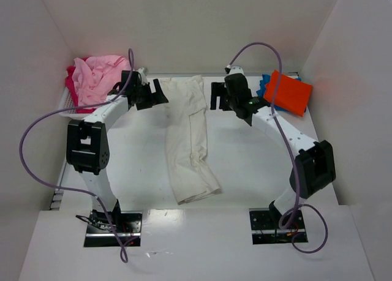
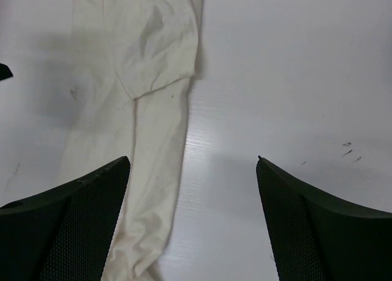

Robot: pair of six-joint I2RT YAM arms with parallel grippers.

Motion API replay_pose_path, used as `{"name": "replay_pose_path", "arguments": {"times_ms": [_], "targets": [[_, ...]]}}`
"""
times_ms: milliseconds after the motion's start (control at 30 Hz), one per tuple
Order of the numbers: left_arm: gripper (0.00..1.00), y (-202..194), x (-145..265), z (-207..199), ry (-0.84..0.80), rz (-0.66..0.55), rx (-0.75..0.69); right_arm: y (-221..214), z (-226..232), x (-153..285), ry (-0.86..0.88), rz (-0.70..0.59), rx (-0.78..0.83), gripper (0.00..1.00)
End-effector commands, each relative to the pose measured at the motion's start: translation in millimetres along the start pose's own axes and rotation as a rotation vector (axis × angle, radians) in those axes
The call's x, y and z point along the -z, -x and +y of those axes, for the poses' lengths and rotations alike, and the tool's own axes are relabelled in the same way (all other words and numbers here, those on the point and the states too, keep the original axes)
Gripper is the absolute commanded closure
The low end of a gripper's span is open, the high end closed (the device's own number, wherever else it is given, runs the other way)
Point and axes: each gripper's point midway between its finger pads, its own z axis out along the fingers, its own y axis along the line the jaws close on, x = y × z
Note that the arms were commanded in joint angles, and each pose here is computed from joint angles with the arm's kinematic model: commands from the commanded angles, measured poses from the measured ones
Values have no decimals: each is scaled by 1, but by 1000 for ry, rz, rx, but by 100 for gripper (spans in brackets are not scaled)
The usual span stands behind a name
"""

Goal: Fold and stack the t-shirts
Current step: Rotate the tshirt 90 degrees

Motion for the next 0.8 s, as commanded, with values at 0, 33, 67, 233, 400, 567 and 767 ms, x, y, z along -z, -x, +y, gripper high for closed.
{"name": "replay_pose_path", "arguments": {"times_ms": [0,33,67,233,400,567,767], "targets": [[1,32,-11,-12,-18,-83,-38,4,11,-32,21,-15,67,11],[1,35,-17,-9,-9,-90,-33,8,11,-42,23,-27,67,11],[1,38,-22,-8,-7,-95,-29,11,12,-52,42,-29,69,11],[1,48,-42,-5,-13,-109,-30,21,33,-94,146,-48,107,14],[1,51,-51,3,9,-127,-49,19,28,-145,171,-12,87,16],[1,49,-57,6,8,-129,-50,43,10,-172,240,-32,-27,18],[1,50,-61,4,-41,-139,-62,44,-5,-202,312,-3,-74,18]]}}
